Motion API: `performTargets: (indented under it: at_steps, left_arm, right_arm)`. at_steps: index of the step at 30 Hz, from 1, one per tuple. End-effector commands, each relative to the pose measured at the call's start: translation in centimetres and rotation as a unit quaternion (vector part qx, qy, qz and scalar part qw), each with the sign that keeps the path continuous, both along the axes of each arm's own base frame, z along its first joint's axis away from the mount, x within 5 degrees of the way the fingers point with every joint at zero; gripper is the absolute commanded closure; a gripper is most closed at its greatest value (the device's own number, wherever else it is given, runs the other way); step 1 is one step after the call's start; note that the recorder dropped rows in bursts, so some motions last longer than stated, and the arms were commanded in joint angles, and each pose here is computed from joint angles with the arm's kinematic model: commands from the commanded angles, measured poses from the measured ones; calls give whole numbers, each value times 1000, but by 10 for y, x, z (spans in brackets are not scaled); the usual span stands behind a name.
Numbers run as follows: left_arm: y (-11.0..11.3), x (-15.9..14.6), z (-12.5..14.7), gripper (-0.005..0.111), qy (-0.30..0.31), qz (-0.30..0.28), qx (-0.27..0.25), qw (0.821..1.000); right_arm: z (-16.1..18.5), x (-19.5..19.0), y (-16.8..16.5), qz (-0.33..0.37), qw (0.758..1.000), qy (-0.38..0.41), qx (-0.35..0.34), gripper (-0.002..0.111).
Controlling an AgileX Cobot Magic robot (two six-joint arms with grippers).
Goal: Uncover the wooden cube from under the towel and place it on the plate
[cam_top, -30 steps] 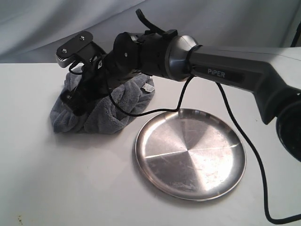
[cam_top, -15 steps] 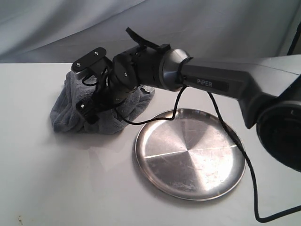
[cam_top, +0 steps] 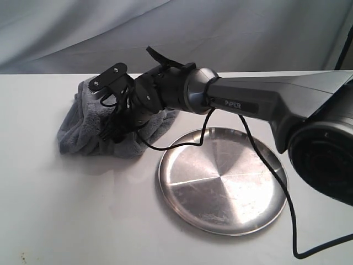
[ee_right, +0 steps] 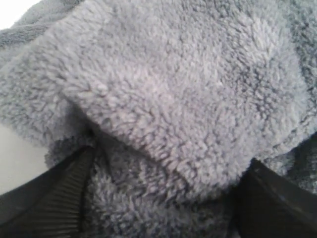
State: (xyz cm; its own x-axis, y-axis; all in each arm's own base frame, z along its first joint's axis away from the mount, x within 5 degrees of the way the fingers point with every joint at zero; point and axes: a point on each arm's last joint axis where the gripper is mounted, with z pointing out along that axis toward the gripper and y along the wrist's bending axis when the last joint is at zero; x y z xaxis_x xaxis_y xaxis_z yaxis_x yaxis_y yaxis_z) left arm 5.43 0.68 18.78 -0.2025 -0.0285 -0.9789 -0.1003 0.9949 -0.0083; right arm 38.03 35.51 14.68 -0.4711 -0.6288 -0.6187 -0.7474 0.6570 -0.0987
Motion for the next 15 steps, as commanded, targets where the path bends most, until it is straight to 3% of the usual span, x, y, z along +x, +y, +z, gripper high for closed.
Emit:
performTargets:
  at_steps: [1,8,15]
  left_arm:
    - [0,0,0,107,-4,1,-2,1000]
    - [0,0,0,107,-4,1,-2,1000]
    - [0,0,0,107,-4,1,-2,1000]
  right_arm:
    - [-9,-3,-1,-6,1000,26,-11,60]
    - [-12,-6,-4,-7,998,48,-32,105]
    - [-3,-12,-11,-6,995,71,-65,108]
